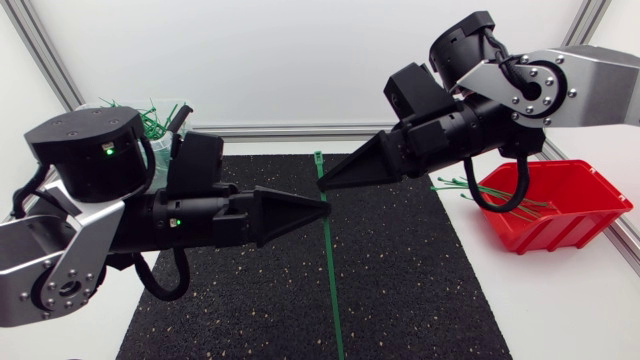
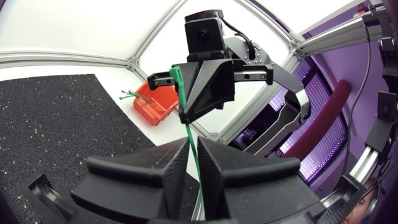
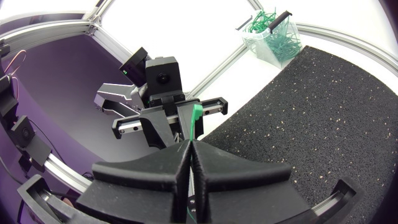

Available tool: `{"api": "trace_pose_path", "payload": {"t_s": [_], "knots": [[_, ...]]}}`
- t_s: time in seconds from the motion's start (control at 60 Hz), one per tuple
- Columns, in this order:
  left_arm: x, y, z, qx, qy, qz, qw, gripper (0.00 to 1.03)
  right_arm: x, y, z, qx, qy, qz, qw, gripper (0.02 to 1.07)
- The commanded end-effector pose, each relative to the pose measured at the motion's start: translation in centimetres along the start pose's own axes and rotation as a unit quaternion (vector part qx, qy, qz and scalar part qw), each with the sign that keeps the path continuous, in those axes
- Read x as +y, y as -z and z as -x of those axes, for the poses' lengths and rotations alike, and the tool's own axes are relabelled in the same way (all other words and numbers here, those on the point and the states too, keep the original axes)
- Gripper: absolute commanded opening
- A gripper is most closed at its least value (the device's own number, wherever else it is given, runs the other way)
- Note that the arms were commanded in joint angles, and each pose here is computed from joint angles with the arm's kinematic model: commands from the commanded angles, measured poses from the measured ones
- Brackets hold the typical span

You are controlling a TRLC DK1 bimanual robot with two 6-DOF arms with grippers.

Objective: Take a green cable tie from the red box, thread the tail through the head to close it, then place it in the transparent bin on the left.

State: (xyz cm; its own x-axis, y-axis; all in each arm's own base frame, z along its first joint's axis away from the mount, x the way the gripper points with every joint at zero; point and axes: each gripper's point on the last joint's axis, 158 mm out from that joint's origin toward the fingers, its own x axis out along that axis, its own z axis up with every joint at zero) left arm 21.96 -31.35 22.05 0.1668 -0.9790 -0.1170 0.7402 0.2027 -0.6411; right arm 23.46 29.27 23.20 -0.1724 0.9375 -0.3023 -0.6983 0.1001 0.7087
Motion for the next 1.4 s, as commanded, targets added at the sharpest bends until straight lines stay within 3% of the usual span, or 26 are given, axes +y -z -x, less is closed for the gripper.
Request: {"api": "trace_pose_path", "payload": {"t_s": [0.0,0.283,0.417,0.583,0.867,1.383], "knots": [[-0.3,-1.0,-0.1,-0.009,0.009,0.0,1.0,0.04,-0.2,0.7,-0.3,0.005,0.002,-0.012,1.0,0.08],[-0.2,-1.2,-0.3,-0.01,0.008,0.003,1.0,0.04,0.0,0.8,-0.1,-0.004,0.02,0.018,1.0,0.08],[-0.3,-1.5,0.0,-0.013,0.007,0.001,1.0,0.04,0.0,0.8,0.2,-0.01,0.034,0.032,0.999,0.29],[-0.6,-2.7,0.8,-0.024,0.011,-0.002,1.0,0.04,-0.3,1.4,1.0,-0.019,0.052,0.051,0.997,0.44],[-1.0,-3.6,1.1,-0.027,0.019,0.0,0.999,0.04,-0.5,4.4,-0.2,0.009,0.038,0.06,0.997,0.44],[0.0,-2.5,0.3,-0.012,0.017,0.016,1.0,0.04,1.0,3.4,-0.8,0.007,0.028,0.095,0.995,0.44]]}}
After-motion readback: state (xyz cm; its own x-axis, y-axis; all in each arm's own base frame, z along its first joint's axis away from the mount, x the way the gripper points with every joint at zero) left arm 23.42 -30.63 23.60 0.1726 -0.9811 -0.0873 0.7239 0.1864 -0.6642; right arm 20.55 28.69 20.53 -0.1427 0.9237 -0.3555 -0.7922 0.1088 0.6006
